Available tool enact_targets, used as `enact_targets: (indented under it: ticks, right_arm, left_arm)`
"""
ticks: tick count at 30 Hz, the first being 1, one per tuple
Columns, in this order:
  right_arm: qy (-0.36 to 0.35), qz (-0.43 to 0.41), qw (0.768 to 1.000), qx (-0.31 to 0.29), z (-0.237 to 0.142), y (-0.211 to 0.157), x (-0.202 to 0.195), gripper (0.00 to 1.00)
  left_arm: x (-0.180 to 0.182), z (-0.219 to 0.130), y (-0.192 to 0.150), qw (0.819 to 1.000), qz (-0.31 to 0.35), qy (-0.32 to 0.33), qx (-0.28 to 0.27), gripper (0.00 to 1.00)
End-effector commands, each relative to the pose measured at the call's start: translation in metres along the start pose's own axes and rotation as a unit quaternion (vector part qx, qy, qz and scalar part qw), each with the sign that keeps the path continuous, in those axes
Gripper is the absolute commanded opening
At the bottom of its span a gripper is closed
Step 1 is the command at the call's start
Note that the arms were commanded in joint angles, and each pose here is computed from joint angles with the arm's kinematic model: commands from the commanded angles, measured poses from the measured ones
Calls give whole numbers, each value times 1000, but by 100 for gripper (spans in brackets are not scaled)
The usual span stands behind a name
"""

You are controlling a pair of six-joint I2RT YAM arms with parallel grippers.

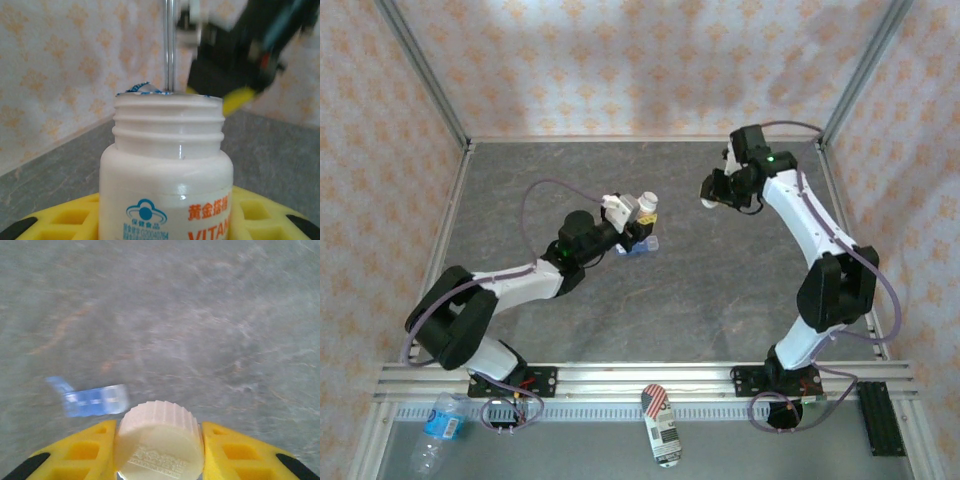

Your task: Sort the pills into containers

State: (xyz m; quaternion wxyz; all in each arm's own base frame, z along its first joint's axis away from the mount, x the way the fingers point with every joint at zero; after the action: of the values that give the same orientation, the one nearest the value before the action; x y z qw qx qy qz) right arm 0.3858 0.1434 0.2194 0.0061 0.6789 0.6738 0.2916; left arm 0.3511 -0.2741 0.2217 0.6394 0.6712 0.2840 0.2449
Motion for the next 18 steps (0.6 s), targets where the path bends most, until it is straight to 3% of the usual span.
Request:
enact_targets:
  ticks: [1, 6, 18]
  right_arm:
    - [74, -22, 997, 26, -25, -9, 32, 37]
    - [144, -59, 987, 36, -43, -6, 62, 37]
    - [205, -144, 962, 106, -47, -24, 96, 37]
  left_arm:
    - [-8, 5, 16, 998, 49, -19, -47, 0]
    - [-15, 16, 4, 996, 60, -50, -34, 0]
    - [-25, 28, -6, 992, 69, -110, -5, 0]
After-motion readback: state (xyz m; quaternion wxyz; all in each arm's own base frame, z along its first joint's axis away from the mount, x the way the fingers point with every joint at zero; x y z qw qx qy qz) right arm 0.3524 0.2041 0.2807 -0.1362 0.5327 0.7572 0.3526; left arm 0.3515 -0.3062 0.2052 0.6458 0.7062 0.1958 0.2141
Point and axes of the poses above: each hand's point on the last joint's axis, 136 mm out from that joint toward the fingers, its own z axis out along the fingers, its own x axis along the line the jaws close on, y = z × x, the point moved 1 cm from there along -z, back along the fingers, and after that the axes turned 5 degrees about -z, right-handed, at the moved point
